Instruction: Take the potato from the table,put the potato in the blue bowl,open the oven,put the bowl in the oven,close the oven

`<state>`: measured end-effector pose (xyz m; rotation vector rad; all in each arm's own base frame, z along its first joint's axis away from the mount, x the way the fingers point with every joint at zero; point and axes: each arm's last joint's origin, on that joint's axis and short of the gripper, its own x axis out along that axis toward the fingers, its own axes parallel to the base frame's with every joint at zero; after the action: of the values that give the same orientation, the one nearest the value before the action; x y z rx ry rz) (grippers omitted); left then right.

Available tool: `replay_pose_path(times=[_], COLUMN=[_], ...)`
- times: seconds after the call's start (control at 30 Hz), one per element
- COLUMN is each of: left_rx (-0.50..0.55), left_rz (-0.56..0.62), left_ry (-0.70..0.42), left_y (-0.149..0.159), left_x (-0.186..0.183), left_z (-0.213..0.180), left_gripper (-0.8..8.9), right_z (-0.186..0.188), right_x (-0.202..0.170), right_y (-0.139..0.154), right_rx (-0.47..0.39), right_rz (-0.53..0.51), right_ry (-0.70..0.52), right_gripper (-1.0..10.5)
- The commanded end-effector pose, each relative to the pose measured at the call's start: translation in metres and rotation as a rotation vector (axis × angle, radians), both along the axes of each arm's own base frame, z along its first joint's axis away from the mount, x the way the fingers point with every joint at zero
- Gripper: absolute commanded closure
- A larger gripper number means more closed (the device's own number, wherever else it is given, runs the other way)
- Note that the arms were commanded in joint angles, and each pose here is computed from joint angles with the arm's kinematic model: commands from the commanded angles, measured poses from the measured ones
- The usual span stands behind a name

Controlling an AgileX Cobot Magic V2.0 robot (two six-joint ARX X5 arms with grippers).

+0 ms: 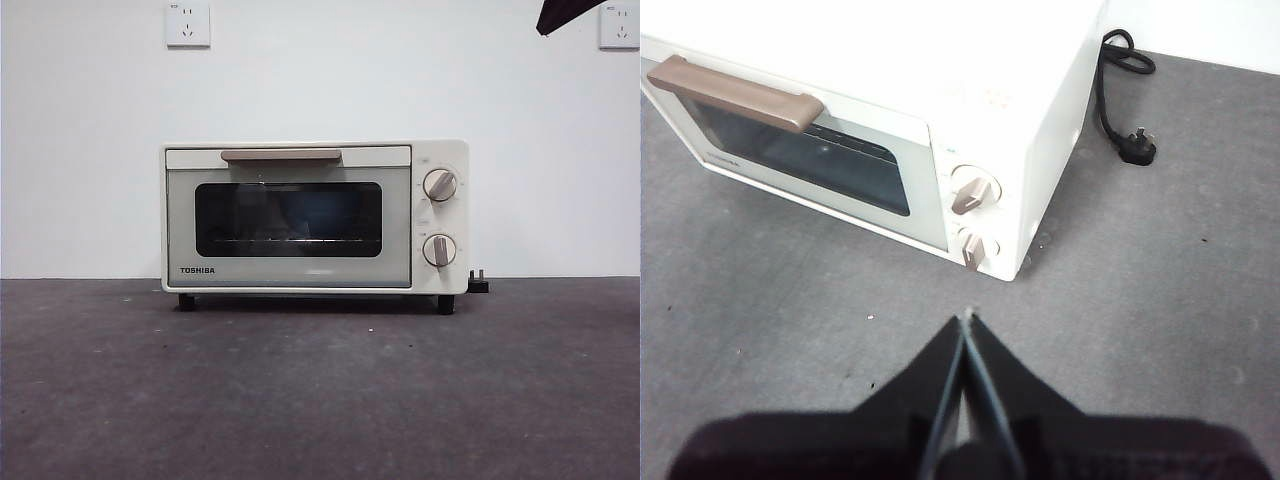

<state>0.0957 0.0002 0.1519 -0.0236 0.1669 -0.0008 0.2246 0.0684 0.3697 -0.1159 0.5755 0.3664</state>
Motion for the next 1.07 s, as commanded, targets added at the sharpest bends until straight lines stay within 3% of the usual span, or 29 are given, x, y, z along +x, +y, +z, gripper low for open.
replay_pose_path(times=[0.03,0.73,0.97,1.07], left_rx=[-0.019,-0.018,-0.019,-0.019], left_rz=[-0.021,-0.020,-0.020,-0.020], left_ry=[-0.004,0.008,0.014,0.017], left_y=[0.000,0.000,0.000,0.000], left_x=[0.001,0.001,0.001,0.002], left_z=[-0.002,-0.003,-0.003,-0.004], left_gripper=[8.18,8.18,8.18,8.18], right_z=[-0.003,-0.001,0.021,0.022], right_x=[0.001,-0.002,-0.037,-0.058], right_y=[0.000,-0.003,-0.021,-0.037], right_rx=[0.005,-0.001,-0.036,-0.076], right_rz=[-0.008,-0.029,-0.032,-0.061], right_ry=[0.008,-0.001,-0.152,-0.315], right_gripper=[9.5,9.5,9.5,9.5])
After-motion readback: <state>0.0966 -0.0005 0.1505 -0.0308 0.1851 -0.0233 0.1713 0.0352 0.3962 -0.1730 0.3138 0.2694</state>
